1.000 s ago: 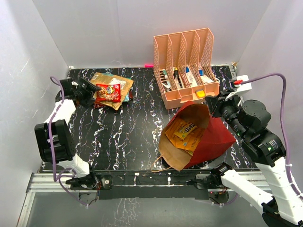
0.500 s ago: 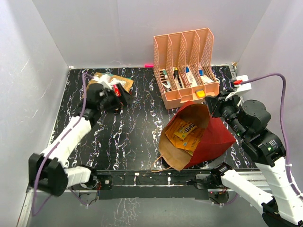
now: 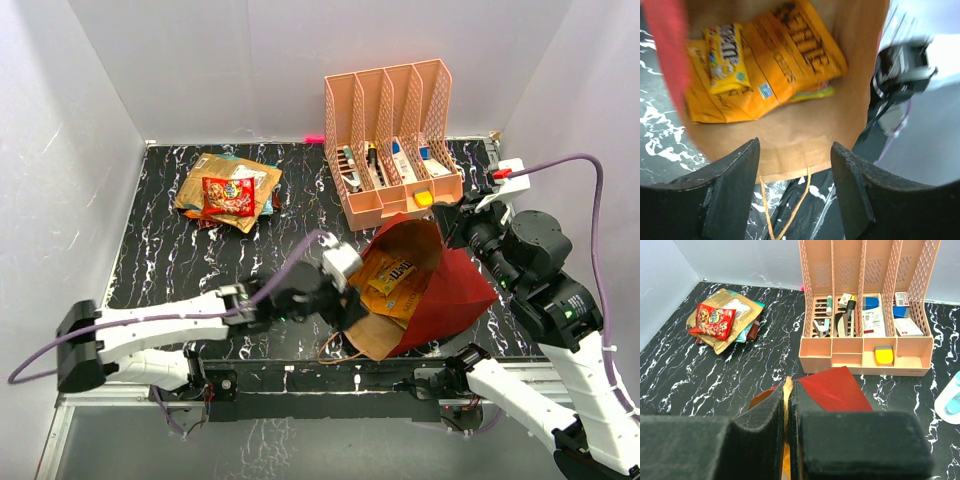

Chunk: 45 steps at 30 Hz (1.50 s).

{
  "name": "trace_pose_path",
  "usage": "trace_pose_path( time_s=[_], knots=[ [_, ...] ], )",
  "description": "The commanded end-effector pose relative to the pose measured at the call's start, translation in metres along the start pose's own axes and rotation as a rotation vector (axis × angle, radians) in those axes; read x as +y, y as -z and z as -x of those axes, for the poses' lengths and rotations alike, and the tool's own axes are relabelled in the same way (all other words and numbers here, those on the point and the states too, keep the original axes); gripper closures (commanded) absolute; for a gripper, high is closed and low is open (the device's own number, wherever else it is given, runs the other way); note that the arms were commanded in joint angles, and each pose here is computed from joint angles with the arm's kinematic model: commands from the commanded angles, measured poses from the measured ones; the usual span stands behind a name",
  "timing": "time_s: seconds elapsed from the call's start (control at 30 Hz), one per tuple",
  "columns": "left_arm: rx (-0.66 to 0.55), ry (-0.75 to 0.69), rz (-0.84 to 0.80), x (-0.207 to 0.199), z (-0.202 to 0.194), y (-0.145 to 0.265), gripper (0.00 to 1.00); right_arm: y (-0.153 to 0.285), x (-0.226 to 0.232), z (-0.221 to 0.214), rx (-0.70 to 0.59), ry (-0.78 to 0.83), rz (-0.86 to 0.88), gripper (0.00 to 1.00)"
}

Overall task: Take the snacks out of the paper bag
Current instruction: Take out the snack from the paper bag.

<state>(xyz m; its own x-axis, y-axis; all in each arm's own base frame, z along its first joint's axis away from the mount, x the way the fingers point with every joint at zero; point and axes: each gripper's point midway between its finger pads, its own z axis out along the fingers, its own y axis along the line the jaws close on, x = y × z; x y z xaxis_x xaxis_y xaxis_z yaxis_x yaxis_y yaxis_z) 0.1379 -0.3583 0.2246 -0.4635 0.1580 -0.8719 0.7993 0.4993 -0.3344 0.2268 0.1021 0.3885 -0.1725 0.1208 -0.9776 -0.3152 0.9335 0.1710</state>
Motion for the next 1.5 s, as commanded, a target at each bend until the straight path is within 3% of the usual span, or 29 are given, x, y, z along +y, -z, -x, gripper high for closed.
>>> trace_pose_path(
  time_s=[0.0,0.07,0.2,0.53,0.7,0.9,1.0,1.47],
  knots=[
    [-0.002,-0.216,0.077,-0.021,-0.014,-0.025,0.45,0.006,0.009,0.041,-0.138,-0.037,0.033,0.93],
    [0.047,-0.247,0.113,-0.019,-0.026,-0.039,0.49,0.008,0.007,0.043,-0.141,-0.034,0.023,0.93],
    [0.055,-0.096,0.278,0.0,-0.031,-0.052,0.6,0.01,0.006,0.046,-0.148,-0.033,0.021,0.93],
    [0.049,0.482,0.551,0.013,-0.067,-0.067,0.6,0.001,0.015,0.046,-0.147,-0.055,0.059,0.93],
    [0.008,0.631,0.733,0.027,-0.078,-0.064,0.62,0.0,0.017,0.051,-0.155,-0.061,0.065,0.93],
    [-0.146,0.657,0.901,0.06,-0.079,-0.058,0.62,0.003,0.017,0.051,-0.167,-0.082,0.065,0.93],
    [-0.186,0.673,0.963,0.069,-0.084,-0.06,0.58,0.002,0.017,0.05,-0.165,-0.086,0.066,0.93],
    [-0.339,0.611,0.941,0.086,-0.076,-0.091,0.67,0.006,0.017,0.051,-0.162,-0.099,0.065,0.93]
  ],
)
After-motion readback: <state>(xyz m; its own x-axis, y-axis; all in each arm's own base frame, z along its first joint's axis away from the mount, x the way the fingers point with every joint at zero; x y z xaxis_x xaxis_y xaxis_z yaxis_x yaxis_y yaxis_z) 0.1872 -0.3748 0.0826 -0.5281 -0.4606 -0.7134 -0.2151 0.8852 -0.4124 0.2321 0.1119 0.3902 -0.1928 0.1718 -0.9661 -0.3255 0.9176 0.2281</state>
